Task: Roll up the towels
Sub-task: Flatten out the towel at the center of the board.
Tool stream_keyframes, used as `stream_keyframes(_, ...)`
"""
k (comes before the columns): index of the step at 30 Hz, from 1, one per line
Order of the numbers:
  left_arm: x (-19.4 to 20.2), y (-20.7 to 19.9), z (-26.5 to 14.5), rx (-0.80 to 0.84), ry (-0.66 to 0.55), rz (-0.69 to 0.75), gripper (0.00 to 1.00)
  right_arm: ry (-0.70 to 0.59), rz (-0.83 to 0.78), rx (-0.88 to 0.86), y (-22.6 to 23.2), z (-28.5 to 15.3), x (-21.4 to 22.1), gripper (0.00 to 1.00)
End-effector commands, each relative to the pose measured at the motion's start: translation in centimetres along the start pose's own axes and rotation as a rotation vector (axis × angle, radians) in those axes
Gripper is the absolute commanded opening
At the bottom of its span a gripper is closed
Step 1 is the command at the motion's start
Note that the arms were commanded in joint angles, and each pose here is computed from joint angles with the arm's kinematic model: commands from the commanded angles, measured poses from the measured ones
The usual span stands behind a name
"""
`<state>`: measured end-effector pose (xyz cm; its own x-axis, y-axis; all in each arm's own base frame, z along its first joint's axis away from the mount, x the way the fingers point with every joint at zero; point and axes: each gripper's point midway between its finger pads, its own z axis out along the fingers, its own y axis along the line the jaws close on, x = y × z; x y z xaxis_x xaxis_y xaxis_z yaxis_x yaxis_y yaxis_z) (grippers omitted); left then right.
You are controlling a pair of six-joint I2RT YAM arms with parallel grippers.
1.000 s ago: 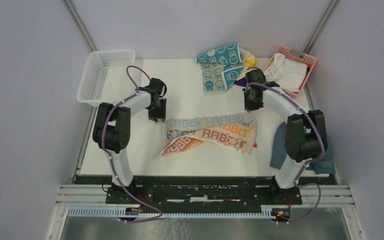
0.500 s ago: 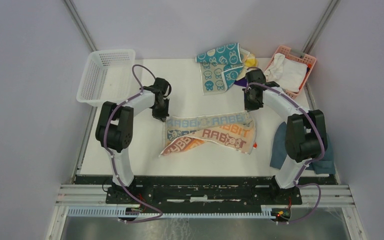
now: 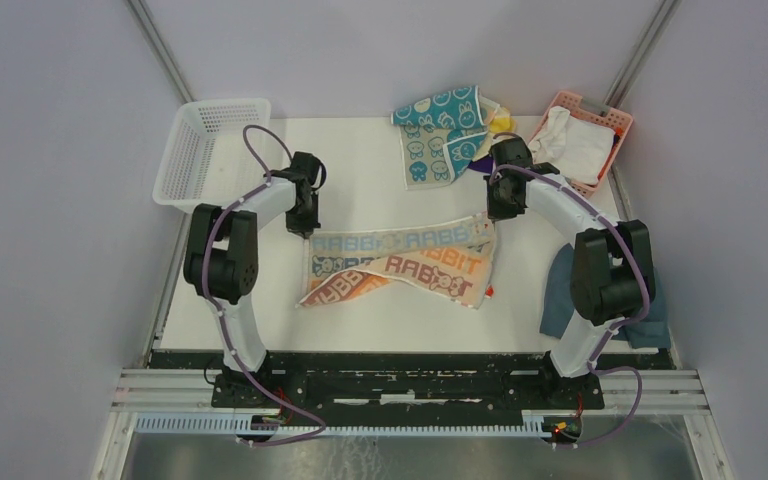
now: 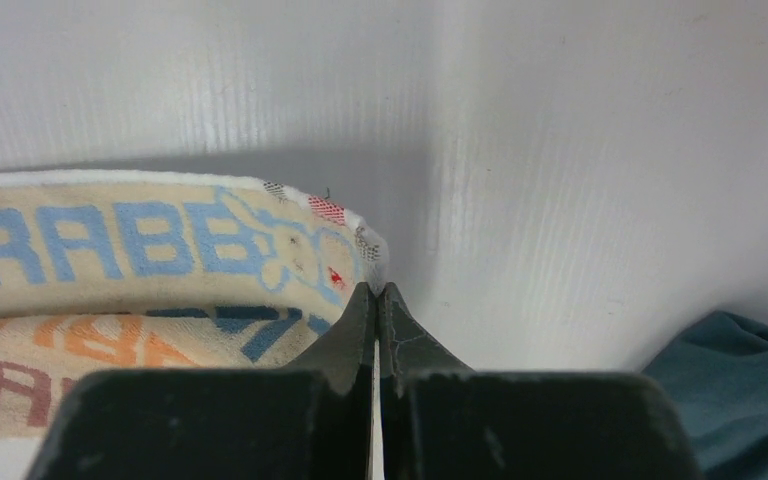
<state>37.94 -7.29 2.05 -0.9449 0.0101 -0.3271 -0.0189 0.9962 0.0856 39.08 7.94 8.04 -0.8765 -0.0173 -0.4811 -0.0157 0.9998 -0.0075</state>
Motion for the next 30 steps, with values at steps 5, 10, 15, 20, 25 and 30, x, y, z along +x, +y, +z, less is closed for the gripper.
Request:
stream_keyframes(5,-1.0,1.6,-1.6,-0.053,-0.052,0.032,0.16,-0.096,-0.004,-0.072,1.4,-1.6,-2.6,0.01)
stream_keyframes(10,-2.3,1.6,-2.9,-0.010,-0.103,0.000,0.32,-0.089,-0.005,-0.074,1.5,-1.3,-2.6,0.01)
stream_keyframes(15,-2.5,1.3,-2.7,0.053,-0.096,-0.020,0.38,-0.080,-0.005,-0.086,1.7,-1.1,-2.4,0.01)
stream_keyframes(20,-2.1,1.0,-1.5,0.084,-0.065,-0.022,0.39,-0.077,-0.006,-0.088,1.7,-1.0,-2.3,0.01)
stream_keyframes(25,-1.2,0.8,-0.1,0.088,-0.020,-0.009,0.41,-0.072,-0.006,-0.092,1.8,-0.8,-2.2,0.01)
stream_keyframes(30,0.4,1.1,1.8,0.060,0.044,0.006,0.41,-0.068,-0.006,-0.097,1.9,-0.7,-2.1,0.01)
